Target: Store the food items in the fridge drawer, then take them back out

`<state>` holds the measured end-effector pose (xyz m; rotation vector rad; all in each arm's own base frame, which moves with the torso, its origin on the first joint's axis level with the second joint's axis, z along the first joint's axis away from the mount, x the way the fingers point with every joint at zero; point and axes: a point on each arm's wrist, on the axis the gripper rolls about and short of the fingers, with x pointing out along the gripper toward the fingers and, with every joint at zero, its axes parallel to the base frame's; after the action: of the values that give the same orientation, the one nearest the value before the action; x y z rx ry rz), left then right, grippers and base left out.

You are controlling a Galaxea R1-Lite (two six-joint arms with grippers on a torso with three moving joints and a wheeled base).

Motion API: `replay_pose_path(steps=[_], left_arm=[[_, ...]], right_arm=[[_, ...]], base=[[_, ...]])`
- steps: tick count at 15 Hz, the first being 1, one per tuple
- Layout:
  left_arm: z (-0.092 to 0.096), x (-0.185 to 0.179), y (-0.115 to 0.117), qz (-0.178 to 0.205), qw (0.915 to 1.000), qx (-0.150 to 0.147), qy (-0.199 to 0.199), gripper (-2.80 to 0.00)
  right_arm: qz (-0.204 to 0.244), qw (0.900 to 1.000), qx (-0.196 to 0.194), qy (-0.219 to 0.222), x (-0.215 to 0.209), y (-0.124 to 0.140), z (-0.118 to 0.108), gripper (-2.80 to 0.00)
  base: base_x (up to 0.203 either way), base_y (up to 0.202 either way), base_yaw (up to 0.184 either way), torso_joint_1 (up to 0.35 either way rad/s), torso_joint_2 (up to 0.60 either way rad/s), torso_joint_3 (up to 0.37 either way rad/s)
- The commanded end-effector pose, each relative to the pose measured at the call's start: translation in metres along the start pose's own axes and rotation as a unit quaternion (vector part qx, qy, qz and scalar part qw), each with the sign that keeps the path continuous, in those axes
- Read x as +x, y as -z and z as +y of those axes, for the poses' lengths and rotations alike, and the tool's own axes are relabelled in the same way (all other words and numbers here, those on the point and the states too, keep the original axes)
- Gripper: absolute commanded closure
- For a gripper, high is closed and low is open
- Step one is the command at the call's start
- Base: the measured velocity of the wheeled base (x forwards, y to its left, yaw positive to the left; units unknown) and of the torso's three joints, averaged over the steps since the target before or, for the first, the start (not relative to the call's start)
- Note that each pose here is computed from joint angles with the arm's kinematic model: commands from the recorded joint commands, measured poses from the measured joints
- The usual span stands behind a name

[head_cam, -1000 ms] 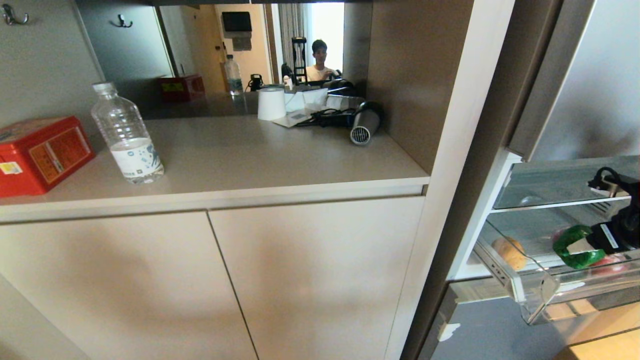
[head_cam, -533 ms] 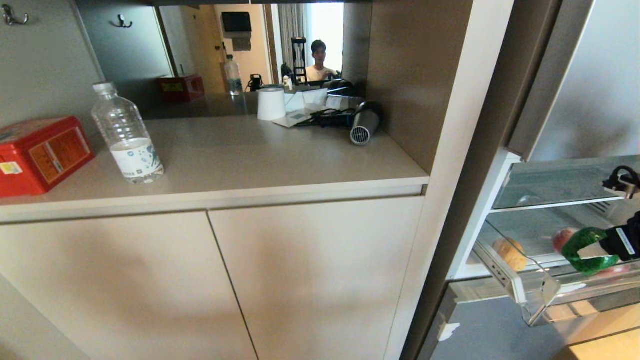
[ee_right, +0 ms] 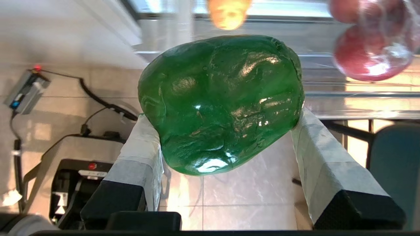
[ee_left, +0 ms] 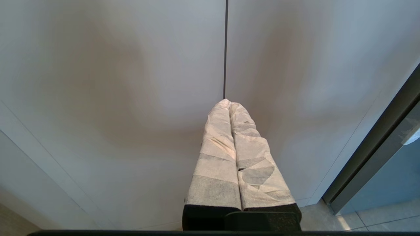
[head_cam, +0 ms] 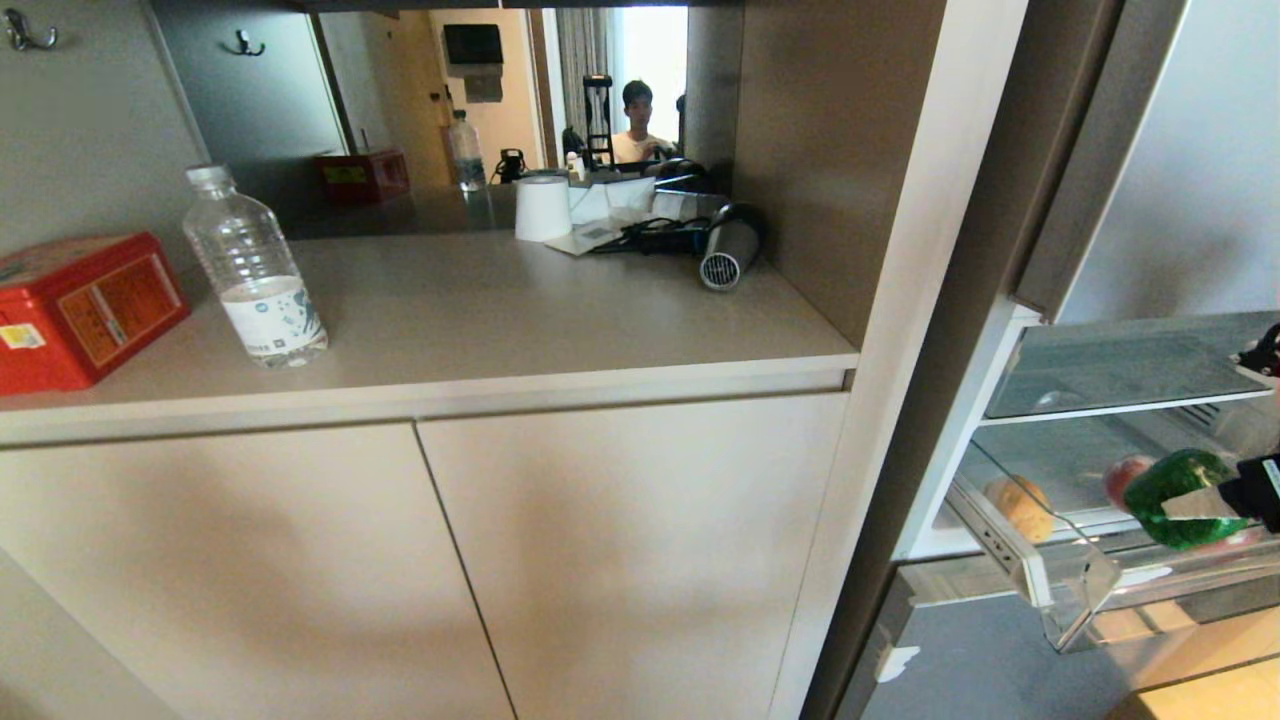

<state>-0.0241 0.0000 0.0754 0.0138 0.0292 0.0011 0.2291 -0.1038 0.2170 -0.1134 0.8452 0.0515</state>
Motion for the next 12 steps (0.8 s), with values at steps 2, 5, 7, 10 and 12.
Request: replay_pose_path(steps=[2,5,7,10,12], left_arm=[[0.000,0.000,0.000,0.000,1.0000,0.000,0.000,0.00],[0.000,0.000,0.000,0.001,1.0000,0.000,-0.001,0.00],[0.000,0.000,0.000,0.001,1.0000,0.000,0.000,0.00],[0.000,0.000,0.000,0.000,1.0000,0.000,0.000,0.00],[0.000,0.000,0.000,0.001,1.0000,0.000,0.000,0.00]], right_arm=[[-0.025,0.999,-0.021,-0.016,-0.021,0.008,0.020,0.00],[-0.048,0.995,-0.061,-0.062,-0.034,0.014,0.052,0.00],[-0.063,0.988,-0.099,-0.099,-0.042,0.017,0.078,0.00],[-0.087,0.972,-0.149,-0.157,-0.047,0.014,0.111,0.00],[-0.125,0.957,-0.177,-0.191,-0.047,0.003,0.132,0.00]], base=[[0.000,0.000,0.000,0.000,0.00,0.000],[0.000,0.000,0.000,0.000,0.00,0.000],[0.000,0.000,0.000,0.000,0.00,0.000],[0.000,0.000,0.000,0.000,0.00,0.000],[0.000,0.000,0.000,0.000,0.00,0.000]])
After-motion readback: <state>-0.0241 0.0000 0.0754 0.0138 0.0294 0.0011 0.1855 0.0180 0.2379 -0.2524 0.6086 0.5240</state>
